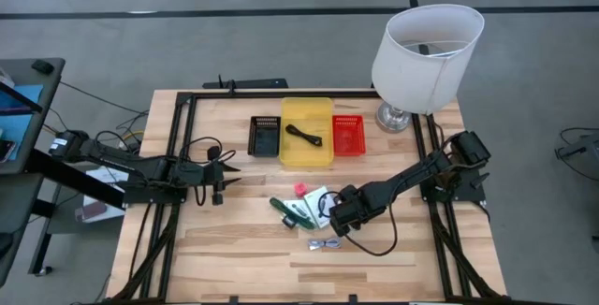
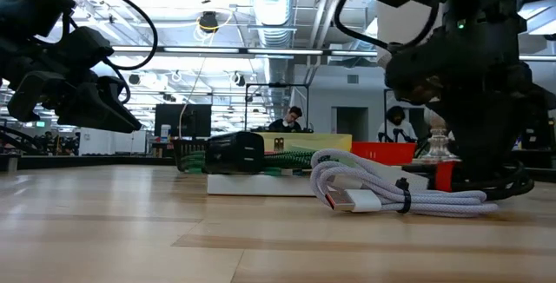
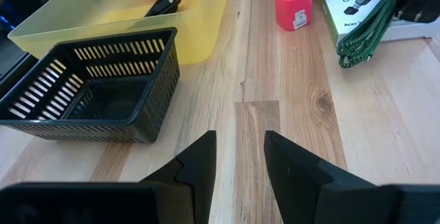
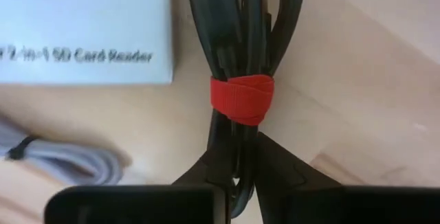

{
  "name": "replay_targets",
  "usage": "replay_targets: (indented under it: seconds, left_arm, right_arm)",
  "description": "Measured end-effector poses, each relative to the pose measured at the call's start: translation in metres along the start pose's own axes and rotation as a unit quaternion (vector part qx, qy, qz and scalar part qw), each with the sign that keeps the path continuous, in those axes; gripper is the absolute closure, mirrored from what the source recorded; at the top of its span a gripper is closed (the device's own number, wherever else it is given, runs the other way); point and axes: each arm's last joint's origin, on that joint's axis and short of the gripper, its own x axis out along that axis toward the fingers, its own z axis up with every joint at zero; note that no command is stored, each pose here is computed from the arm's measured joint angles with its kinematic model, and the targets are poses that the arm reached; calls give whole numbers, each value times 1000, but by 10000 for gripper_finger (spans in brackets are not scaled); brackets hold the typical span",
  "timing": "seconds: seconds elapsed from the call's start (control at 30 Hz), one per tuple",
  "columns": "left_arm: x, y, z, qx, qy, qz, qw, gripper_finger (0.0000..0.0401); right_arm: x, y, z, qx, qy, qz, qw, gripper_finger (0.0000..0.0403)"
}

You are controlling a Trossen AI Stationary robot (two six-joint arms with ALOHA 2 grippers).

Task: Pick and place items into bin
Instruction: Put the black charger cable into the yellow bin

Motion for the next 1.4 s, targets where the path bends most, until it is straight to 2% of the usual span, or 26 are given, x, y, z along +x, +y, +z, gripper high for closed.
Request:
replay_targets:
  seconds: [0.13,0.23,0.47,0.7,0.83,0.97,1.1,1.27,1.4]
  left_arm:
    - [0,0,0,0,0,0,1000,285]
    - [0,0,0,0,0,0,1000,285]
    - [0,0,0,0,0,0,1000,285]
    - [0,0,0,-1,-1,0,1000,285]
    - [0,0,0,-1,-1,0,1000,285]
    - [0,0,0,-1,-1,0,1000,285]
    - [0,0,0,-1,-2,0,1000,285]
    - [0,0,0,-1,-2,0,1000,285]
    - [0,0,0,-1,-2,0,1000,285]
  right_arm:
    - [0,-6,0,28,-9,-31,999,372]
    - [0,-8,-1,34,-8,-41,999,364]
    - [-7,-15,-1,44,-33,-70,996,374]
    - [-47,-27,-2,64,-95,-62,991,374]
    - [-76,-29,4,61,-154,-32,986,374]
    - [-101,-27,21,45,-206,-2,977,374]
    - [-121,-22,50,13,-232,8,973,374]
    - [-134,-16,98,-45,-260,29,964,374]
    - [-142,-23,138,-66,-261,42,962,374]
